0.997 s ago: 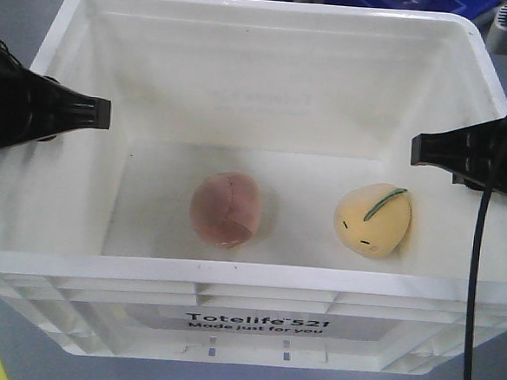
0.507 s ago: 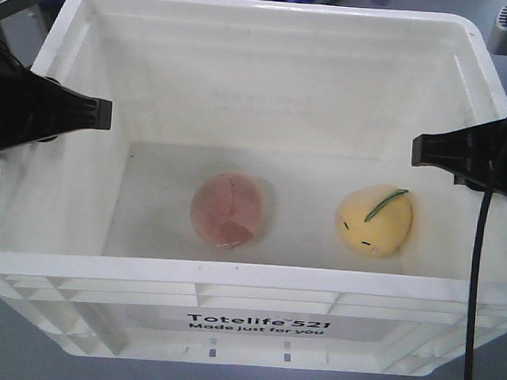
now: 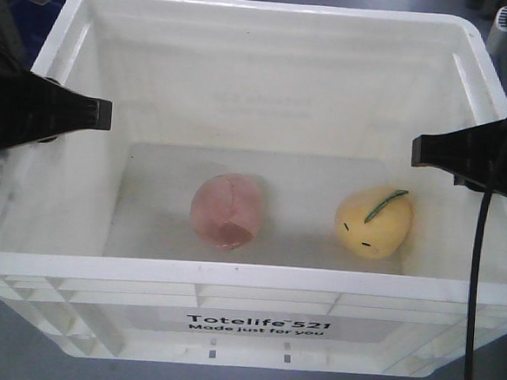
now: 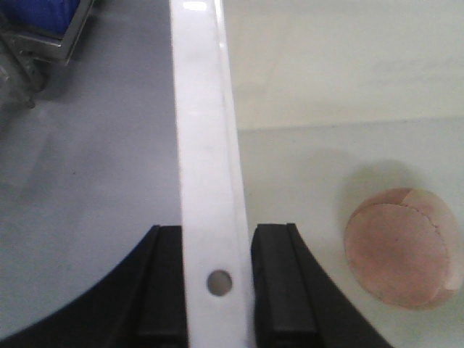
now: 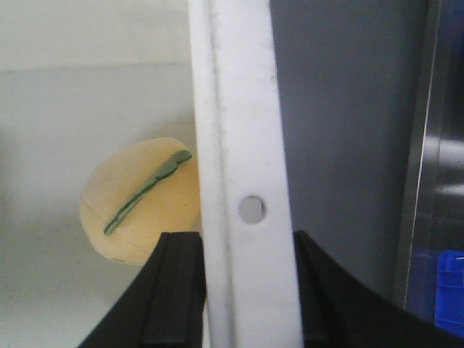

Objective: Place moving items into box and shelve
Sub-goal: 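Hold the lifted tote with both grippers while the base drives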

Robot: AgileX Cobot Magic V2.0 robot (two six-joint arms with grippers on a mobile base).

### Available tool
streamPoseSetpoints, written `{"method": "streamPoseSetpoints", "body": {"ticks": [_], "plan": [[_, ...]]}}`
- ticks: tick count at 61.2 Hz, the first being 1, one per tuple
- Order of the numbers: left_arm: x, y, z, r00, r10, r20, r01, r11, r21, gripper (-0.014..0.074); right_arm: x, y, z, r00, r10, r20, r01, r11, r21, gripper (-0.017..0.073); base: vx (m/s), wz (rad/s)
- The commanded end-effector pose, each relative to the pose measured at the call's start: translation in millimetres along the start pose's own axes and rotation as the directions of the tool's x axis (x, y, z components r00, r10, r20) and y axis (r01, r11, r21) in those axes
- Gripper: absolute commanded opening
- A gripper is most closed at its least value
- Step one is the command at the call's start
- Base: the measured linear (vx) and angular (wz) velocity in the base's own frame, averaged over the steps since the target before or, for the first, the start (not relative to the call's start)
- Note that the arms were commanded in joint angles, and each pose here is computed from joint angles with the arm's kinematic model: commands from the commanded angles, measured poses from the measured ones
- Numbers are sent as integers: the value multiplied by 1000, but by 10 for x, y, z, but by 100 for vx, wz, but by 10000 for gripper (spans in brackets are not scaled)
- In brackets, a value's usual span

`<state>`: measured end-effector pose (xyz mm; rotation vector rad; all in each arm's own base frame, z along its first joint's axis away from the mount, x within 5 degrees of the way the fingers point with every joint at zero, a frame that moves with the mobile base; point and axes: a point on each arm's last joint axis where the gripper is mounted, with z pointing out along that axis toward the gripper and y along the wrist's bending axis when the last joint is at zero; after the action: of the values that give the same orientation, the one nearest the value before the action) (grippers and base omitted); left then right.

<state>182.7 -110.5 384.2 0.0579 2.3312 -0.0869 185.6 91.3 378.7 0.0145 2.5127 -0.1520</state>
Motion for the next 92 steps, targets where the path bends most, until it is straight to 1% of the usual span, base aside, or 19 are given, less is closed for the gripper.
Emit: {"method": "streamPoseSetpoints", "body": {"ticks": [1,45,92], "plan": [[-196,-5,-219,983,5,182,-20,997,76,150,-147,-87,-161,988,10,153,-10,1000,0,152,22,-43],[-196,-5,-219,983,5,182,-20,997,76,150,-146,-88,-161,989,10,151,-10,1000,2,152,25,-34],[-196,-5,-219,983,5,182,-20,997,76,150,-146,-88,-161,989,10,151,-10,1000,2,152,34,-3]]}}
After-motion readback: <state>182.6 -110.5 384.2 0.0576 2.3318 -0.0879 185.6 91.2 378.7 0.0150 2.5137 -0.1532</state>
